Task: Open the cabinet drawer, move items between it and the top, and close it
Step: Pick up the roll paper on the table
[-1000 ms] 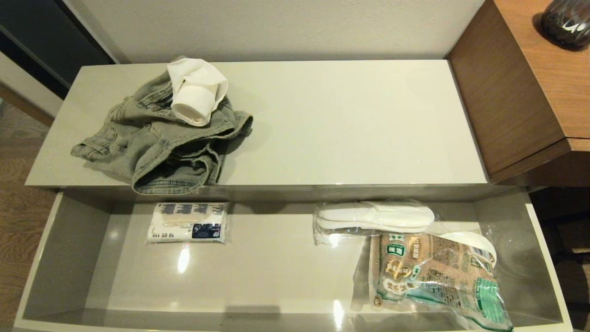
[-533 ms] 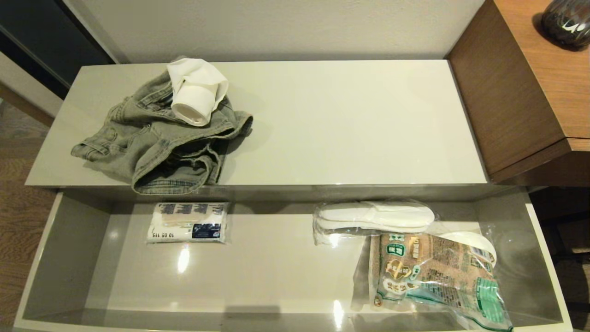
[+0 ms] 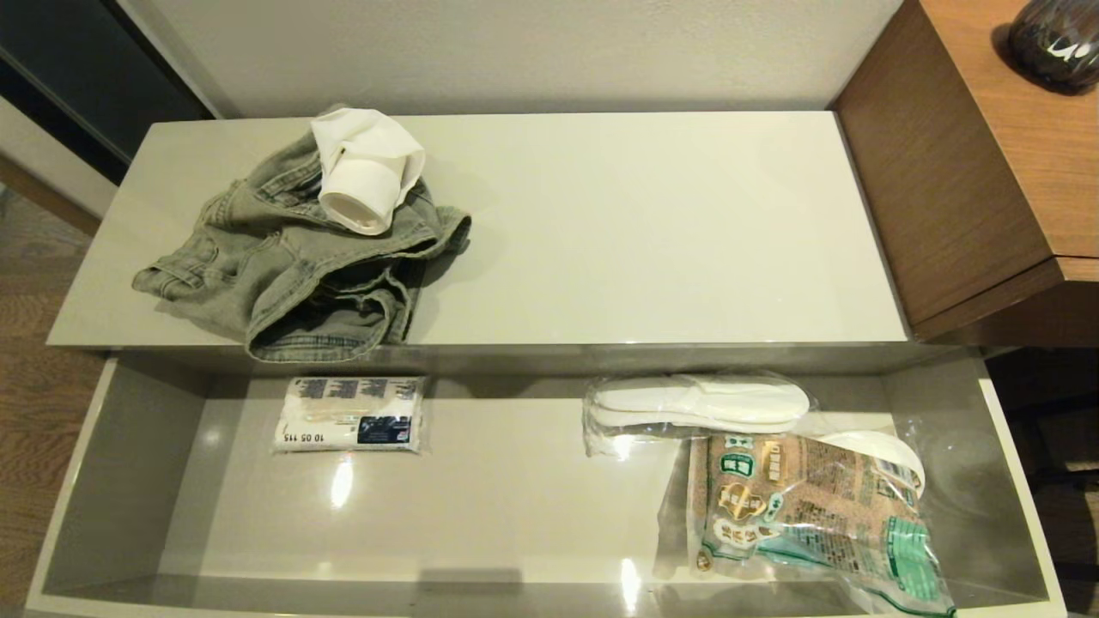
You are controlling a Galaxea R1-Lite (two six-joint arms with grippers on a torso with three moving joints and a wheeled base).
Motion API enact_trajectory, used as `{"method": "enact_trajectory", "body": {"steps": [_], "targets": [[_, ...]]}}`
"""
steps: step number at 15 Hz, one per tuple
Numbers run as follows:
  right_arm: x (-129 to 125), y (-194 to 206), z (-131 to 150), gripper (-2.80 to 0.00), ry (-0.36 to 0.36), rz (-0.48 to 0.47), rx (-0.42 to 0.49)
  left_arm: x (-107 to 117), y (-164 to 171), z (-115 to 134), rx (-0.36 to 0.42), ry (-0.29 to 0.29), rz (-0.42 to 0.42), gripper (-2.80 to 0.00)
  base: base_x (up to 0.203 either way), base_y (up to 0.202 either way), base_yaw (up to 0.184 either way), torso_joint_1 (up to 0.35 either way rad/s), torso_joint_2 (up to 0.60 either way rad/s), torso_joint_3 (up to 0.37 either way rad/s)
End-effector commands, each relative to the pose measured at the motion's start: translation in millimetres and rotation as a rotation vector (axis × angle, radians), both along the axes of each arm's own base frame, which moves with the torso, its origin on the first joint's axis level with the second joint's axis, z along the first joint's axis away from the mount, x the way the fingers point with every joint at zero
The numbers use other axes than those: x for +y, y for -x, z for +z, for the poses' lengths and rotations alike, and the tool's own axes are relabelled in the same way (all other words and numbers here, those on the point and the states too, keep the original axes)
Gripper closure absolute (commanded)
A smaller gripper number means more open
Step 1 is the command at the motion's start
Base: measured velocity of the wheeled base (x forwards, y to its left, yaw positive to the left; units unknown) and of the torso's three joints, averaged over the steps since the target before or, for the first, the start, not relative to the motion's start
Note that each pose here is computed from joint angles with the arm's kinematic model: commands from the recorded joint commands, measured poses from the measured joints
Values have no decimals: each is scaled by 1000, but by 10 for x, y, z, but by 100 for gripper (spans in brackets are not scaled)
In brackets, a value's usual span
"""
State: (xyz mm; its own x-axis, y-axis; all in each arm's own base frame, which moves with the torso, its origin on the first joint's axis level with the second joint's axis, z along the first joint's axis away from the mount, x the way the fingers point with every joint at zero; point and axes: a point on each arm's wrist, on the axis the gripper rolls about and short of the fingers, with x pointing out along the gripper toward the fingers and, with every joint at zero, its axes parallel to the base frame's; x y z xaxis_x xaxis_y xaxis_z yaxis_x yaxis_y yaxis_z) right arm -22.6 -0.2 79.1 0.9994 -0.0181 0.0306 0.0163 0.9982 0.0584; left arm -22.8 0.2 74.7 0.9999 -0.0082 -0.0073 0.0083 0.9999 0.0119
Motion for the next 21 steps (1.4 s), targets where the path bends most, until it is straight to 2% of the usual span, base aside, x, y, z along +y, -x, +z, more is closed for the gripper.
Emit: {"method": "enact_trajectory", "body": {"steps": [1,8,10,12,14,16,17,20,21], "targets": [[0,-3,-1,0,0,0,1,0,-1,0,2,0,1,0,0,0,0,0,0,0],[0,-2,1,0,0,0,2,0,0,-2,17,-60,0,0,0,0,0,0,0,0],[0,-3,-3,0,0,0,3,1,33,141,46,-73,3,0,0,0,0,0,0,0],[0,-2,1,0,0,0,2,2,9,576,78,-31,9,0,0,0,0,0,0,0],[0,-3,-3,0,0,0,3,0,-243,1135,161,31,16,0,0,0,0,0,0,0],[0,-3,-3,0,0,0,3,-1,-454,1563,178,87,24,0,0,0,0,0,0,0],[0,-3,-3,0,0,0,3,-2,-609,1666,228,80,25,0,0,0,0,0,0,0],[0,-3,-3,0,0,0,3,-24,-1451,1773,523,44,13,0,0,0,0,0,0,0],[0,-3,-3,0,0,0,3,-43,-1697,1806,586,38,2,0,0,0,0,0,0,0]]}}
